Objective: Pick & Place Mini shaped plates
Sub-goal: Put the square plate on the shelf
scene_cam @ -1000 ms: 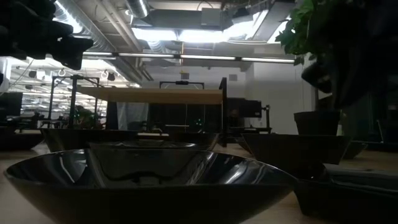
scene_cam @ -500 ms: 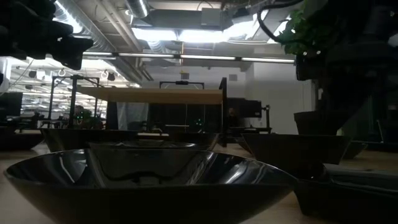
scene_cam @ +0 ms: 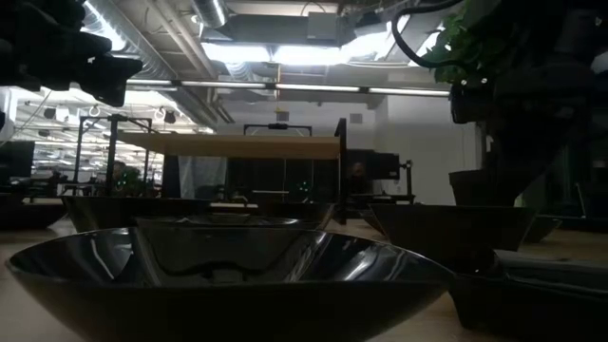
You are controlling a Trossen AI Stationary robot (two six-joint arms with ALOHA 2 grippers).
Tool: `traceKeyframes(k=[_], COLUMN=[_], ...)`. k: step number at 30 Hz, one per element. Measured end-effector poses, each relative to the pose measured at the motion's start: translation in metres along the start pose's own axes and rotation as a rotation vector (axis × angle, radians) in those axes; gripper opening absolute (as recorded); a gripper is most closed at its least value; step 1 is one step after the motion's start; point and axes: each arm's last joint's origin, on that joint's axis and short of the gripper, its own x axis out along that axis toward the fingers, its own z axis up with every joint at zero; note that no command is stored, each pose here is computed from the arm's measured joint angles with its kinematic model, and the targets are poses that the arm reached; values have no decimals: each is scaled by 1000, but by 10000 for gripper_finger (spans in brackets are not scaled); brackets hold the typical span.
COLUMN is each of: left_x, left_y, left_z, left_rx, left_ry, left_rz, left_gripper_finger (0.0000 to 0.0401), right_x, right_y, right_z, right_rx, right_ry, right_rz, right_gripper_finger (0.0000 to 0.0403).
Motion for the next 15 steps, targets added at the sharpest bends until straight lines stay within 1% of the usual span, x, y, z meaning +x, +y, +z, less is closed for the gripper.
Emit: traceKeyframes(k=[7,15], left_x=[0,0], left_y=[0,0], left_z=[0,0], left_rx=[0,0], left_ry=[0,0], left_rz=[0,1], left_gripper_finger=[208,207], right_x=[13,20], right_y=[1,4], right_z=[-2,-2], right_rx=[-7,-6], right_ry=[28,52], right_rz=[-31,-3], right_gripper_finger=[53,53])
